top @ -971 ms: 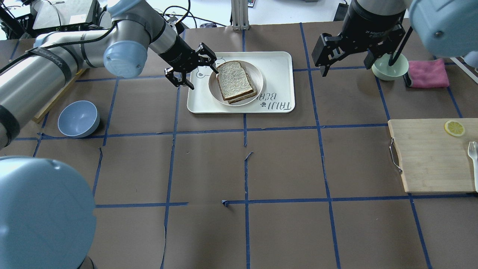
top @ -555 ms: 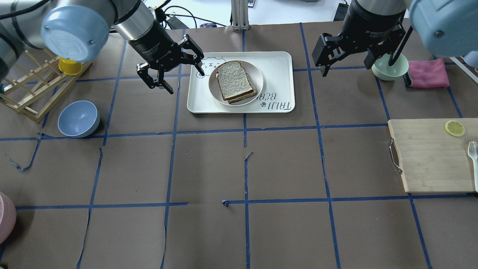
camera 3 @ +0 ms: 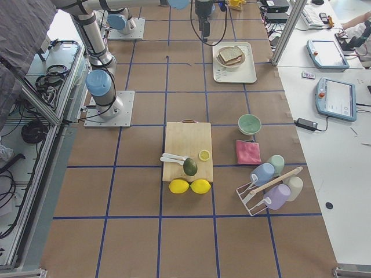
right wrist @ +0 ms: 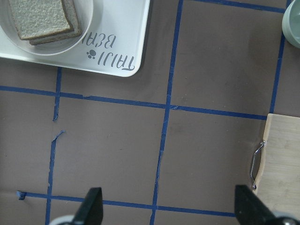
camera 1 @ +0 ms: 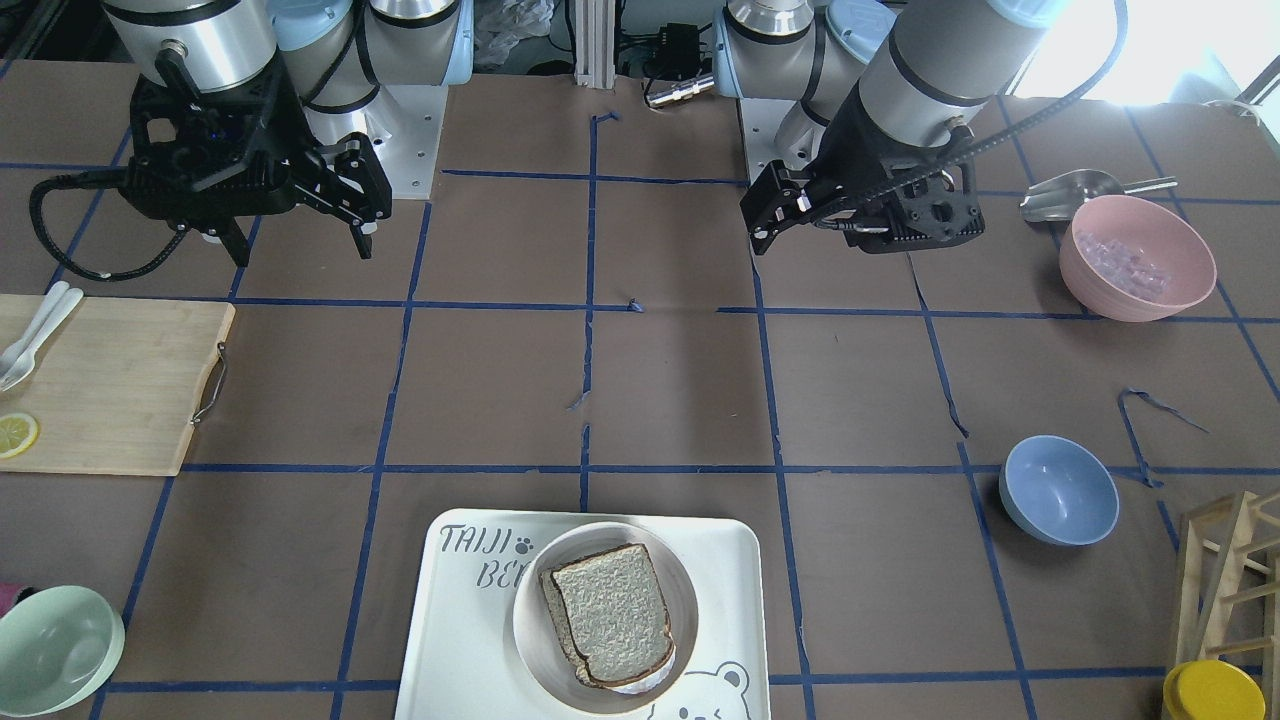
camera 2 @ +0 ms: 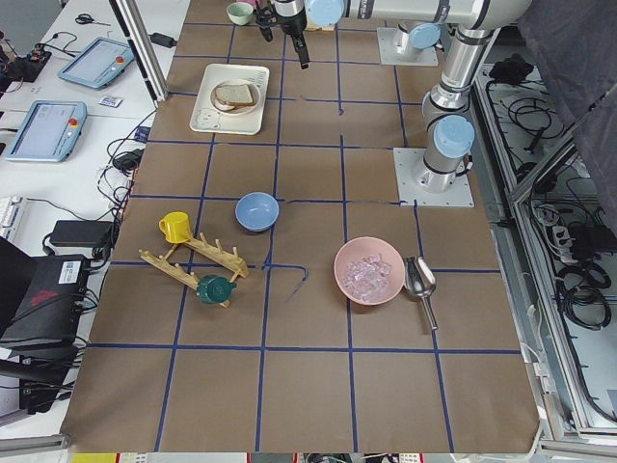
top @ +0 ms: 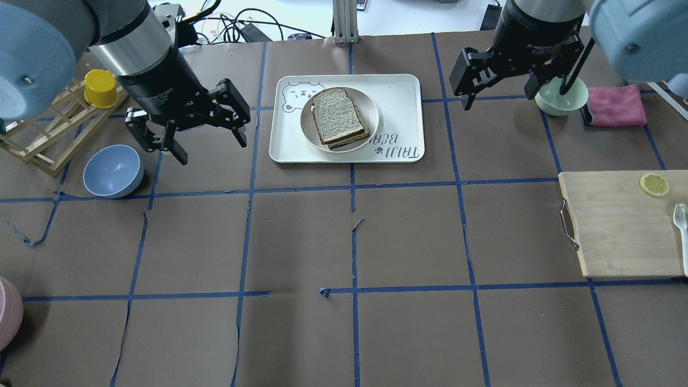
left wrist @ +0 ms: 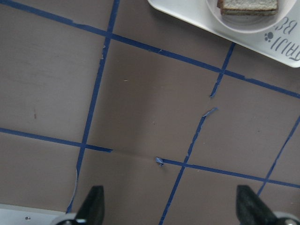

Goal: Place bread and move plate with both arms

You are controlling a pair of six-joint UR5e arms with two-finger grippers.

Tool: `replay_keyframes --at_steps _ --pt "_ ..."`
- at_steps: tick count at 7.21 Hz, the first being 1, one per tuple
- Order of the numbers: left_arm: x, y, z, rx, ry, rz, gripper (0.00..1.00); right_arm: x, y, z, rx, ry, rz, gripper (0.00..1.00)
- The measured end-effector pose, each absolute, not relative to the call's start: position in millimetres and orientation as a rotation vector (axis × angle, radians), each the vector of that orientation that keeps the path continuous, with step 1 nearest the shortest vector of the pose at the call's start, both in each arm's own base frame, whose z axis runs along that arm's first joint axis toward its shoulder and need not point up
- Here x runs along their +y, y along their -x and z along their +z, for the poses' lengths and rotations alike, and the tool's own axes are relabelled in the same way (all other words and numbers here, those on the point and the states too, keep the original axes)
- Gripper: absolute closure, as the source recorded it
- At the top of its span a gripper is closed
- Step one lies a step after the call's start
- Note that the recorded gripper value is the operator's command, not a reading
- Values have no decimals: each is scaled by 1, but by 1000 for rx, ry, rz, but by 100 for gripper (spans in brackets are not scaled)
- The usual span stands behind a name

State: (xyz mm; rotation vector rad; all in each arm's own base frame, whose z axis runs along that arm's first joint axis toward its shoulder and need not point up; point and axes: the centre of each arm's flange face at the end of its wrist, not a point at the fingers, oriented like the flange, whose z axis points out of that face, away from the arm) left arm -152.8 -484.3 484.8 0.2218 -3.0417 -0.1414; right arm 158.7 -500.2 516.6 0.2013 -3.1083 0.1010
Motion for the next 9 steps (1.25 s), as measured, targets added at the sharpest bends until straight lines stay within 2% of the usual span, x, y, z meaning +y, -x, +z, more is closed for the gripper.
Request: replay_keyframes --at_steps 2,4,9 --pt "-493 138 494 -3125 17 36 0 -500 -159 517 -3108 -203 101 0" --pt "-502 134 497 -3139 125 105 0 -500 -159 517 -3109 -203 100 0" --pt "-502 135 500 -3127 -17 133 0 -500 -159 516 -3109 -202 101 0"
